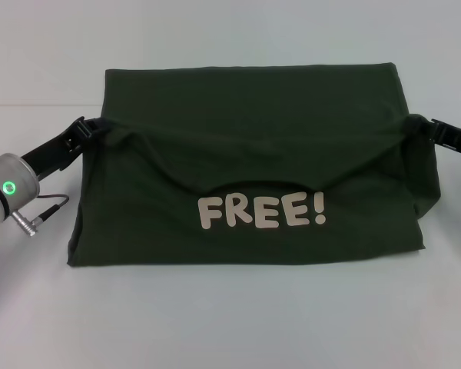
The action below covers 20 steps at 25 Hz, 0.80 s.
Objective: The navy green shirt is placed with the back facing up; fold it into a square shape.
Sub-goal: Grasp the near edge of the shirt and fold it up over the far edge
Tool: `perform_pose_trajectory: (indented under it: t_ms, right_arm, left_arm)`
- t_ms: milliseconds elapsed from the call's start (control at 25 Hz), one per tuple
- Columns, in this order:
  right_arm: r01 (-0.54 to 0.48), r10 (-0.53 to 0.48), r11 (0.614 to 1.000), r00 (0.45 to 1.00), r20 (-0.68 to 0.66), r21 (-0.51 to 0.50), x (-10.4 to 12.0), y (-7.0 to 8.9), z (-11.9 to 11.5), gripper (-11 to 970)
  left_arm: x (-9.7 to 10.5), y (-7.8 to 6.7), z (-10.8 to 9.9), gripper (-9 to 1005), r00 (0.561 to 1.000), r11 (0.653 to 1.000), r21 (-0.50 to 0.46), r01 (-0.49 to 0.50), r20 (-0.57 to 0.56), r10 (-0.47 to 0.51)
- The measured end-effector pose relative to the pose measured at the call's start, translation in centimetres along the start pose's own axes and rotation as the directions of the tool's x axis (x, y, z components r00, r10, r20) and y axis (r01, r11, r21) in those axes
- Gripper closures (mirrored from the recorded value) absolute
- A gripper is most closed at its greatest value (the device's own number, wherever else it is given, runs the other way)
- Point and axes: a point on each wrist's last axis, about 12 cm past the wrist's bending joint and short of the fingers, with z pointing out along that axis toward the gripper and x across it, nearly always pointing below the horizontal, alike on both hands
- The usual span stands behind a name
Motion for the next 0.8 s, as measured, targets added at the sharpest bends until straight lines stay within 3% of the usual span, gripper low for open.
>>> perform_pose_trajectory:
  t_ms: [240,480,800]
  right_arm:
    - [-0.003,0.002,1.0,0.999,0.055,0.016,0.0,0.0,0.2,938]
    - [-0.004,0.003,1.0,0.999,0.053,0.017,0.1,0.0,0.2,787]
    - [-0.018,0.017,1.0,0.999,0.047,0.014,0.2,-0.2,-0.1,484]
  left_arm:
    - [1.0,-0.2,0.5,972,0.999,1.0,-0.001,-0.029,0.043,0.029]
    - [1.9,-0.6,1.1,942,0.997,0.998,0.005,-0.057,0.056,0.056]
    - [2.2,-0.1,0.9,627,0.996,1.0,-0.014,-0.016,0.087,0.017]
